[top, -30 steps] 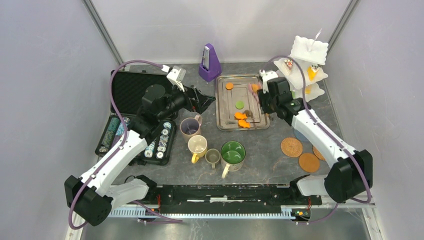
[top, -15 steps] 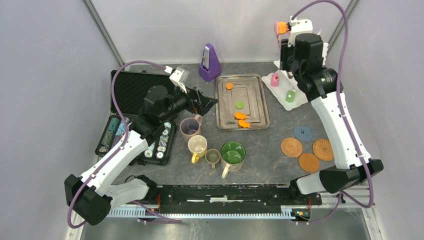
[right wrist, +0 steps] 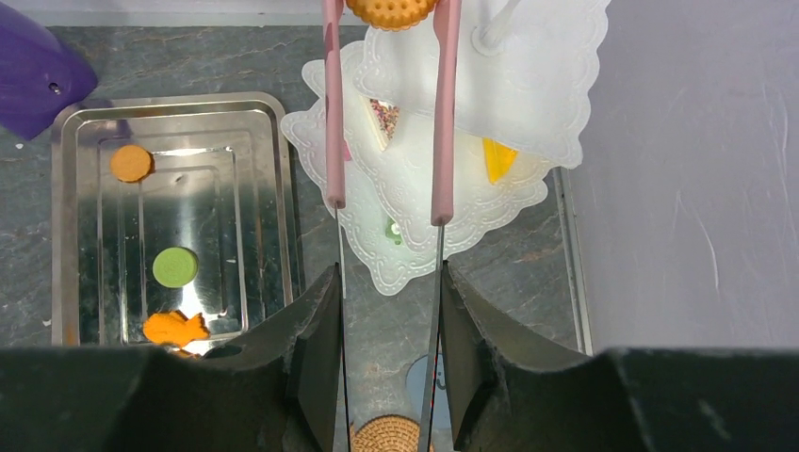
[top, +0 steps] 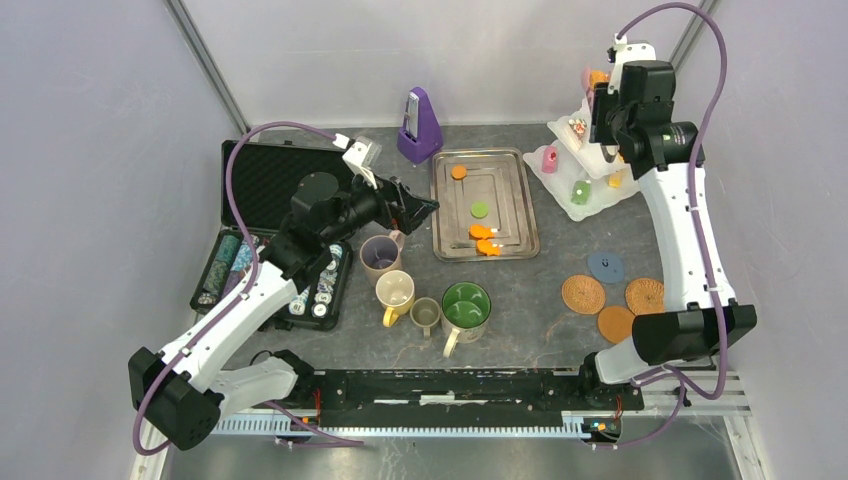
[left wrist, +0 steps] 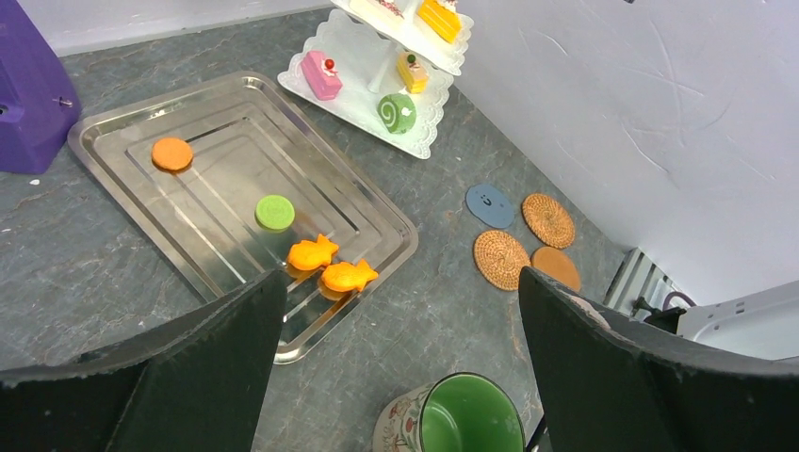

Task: Serve the afternoon tea

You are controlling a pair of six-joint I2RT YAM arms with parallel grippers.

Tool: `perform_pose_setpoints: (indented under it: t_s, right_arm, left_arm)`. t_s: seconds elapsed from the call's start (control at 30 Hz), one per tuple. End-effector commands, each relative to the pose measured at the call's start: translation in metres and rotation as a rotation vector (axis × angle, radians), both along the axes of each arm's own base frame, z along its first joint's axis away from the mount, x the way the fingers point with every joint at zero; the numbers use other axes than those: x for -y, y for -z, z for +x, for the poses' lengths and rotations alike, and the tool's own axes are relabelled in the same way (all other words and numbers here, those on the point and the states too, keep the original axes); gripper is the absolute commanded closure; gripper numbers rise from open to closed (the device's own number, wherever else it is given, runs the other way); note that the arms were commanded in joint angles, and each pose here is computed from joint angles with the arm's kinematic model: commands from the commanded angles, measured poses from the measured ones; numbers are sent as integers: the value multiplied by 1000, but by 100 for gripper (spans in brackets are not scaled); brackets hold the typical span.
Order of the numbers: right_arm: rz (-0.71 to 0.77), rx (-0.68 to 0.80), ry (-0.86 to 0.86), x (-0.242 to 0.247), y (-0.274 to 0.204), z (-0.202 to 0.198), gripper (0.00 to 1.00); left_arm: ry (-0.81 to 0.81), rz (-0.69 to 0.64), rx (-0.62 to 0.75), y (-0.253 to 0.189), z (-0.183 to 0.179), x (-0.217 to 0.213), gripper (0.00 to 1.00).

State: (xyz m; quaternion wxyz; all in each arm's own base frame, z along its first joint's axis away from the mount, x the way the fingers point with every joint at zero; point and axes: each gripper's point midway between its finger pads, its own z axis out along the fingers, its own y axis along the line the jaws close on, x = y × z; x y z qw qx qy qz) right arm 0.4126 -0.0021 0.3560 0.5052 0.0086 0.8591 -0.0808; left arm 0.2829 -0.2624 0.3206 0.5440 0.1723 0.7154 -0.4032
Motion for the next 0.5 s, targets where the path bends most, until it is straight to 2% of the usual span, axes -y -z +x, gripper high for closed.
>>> perform_pose_setpoints:
  t_s: [0.0,0.47]
  right_arm:
    - [-3,58,14,10,-18,5,66]
    - [0,-5,29,27,12,17,58]
  left_arm:
    - [-1,-10,43,-16,1,1,1]
    - [-8,5,43,-14,3,0,1]
